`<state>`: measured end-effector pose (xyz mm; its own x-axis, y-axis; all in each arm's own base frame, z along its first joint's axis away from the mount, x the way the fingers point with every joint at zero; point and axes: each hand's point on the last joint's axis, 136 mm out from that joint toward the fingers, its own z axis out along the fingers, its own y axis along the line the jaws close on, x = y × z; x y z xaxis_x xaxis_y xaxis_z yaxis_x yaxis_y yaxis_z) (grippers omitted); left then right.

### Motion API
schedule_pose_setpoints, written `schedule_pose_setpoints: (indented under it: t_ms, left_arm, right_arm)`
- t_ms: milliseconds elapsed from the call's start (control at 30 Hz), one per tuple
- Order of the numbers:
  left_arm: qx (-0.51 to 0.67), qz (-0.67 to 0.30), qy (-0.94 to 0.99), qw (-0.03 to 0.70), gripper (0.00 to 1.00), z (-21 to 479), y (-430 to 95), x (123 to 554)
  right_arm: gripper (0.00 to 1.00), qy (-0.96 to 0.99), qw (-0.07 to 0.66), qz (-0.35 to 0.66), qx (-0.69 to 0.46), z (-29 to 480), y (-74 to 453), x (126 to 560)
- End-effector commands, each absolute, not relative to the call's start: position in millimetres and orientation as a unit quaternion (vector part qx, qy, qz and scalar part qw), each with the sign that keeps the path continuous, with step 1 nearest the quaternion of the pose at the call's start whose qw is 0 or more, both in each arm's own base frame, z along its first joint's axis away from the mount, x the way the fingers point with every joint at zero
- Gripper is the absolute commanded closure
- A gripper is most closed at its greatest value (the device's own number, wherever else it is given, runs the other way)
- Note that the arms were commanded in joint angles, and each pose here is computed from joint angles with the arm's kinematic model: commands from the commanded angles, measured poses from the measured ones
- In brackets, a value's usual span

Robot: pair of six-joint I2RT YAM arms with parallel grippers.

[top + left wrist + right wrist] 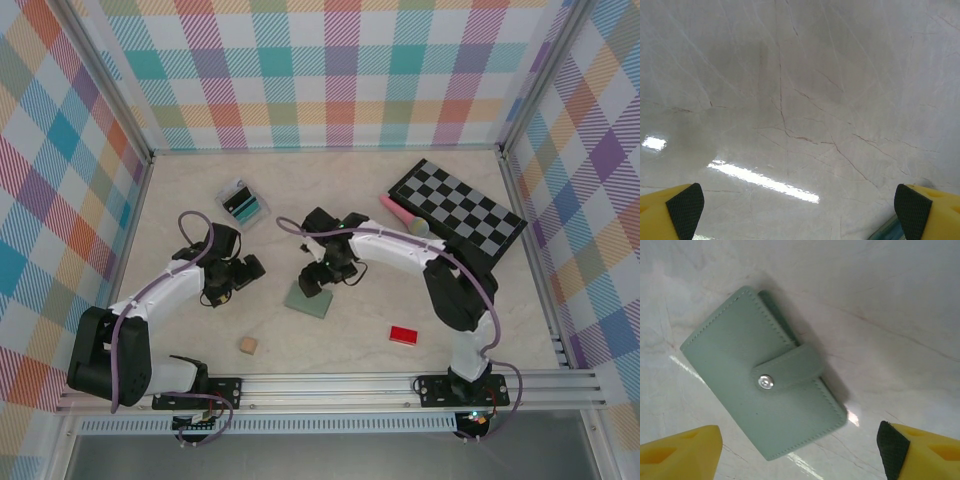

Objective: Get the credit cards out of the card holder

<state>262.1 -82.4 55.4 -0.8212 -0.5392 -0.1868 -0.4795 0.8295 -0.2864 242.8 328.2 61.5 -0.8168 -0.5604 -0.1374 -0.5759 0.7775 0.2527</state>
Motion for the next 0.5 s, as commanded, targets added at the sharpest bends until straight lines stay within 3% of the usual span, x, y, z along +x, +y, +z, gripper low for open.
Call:
schedule_pose_setpoints:
  t_ms: [0,467]
  left_arm:
    - [-0.270,-0.112,0.946,0.140,0.00,61,-83,261]
    - [-0.275,-0.135,0.943,0.132,0.00,63,-91,262]
  right_arm:
    - [0.21,0.934,0.017,0.160,-0.318,56,345,247]
    - [0.24,0.973,0.032,0.014,-0.228,12,310,281]
